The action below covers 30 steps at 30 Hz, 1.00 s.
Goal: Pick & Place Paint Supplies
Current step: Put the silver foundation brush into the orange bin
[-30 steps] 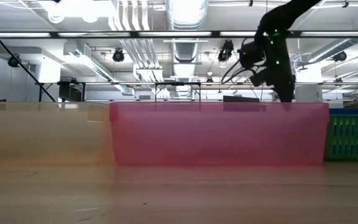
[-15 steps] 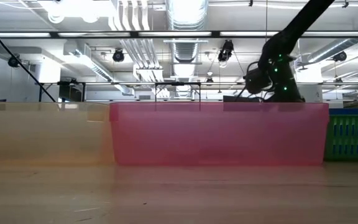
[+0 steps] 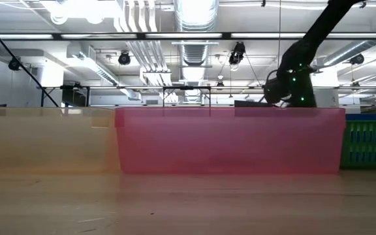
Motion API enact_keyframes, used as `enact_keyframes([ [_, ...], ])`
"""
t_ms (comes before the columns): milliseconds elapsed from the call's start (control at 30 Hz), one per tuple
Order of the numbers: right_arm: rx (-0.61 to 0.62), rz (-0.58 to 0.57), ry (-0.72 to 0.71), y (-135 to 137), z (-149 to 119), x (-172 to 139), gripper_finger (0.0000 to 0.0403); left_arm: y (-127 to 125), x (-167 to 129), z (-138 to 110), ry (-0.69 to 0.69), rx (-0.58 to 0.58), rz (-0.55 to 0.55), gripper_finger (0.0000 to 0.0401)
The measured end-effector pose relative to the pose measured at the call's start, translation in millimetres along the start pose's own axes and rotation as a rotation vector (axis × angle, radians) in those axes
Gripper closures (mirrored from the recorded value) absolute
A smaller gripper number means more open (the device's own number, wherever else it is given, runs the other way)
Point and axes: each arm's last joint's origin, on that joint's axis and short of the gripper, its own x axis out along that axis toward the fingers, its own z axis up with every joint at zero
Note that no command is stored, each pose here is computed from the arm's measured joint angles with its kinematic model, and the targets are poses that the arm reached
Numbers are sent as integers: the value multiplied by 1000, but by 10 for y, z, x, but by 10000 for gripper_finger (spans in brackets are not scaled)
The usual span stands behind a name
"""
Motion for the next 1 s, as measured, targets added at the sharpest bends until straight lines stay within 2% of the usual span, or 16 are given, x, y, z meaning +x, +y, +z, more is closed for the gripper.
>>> enact_keyframes([
  [100,0,21,-32,3,16,-17,238,-11,20,-9,6,5,3,276],
  [500,19,30,58,70,-139,204,313,-19,30,-13,12,10,-3,276],
  [633,62,10,52,70,-144,146,315,-23,29,-16,20,9,-16,276],
  [867,68,-13,-25,76,-112,-76,316,-24,30,-14,18,5,-17,276],
  [1000,65,-28,-8,53,-68,-14,316,-25,30,-12,16,4,-18,276],
])
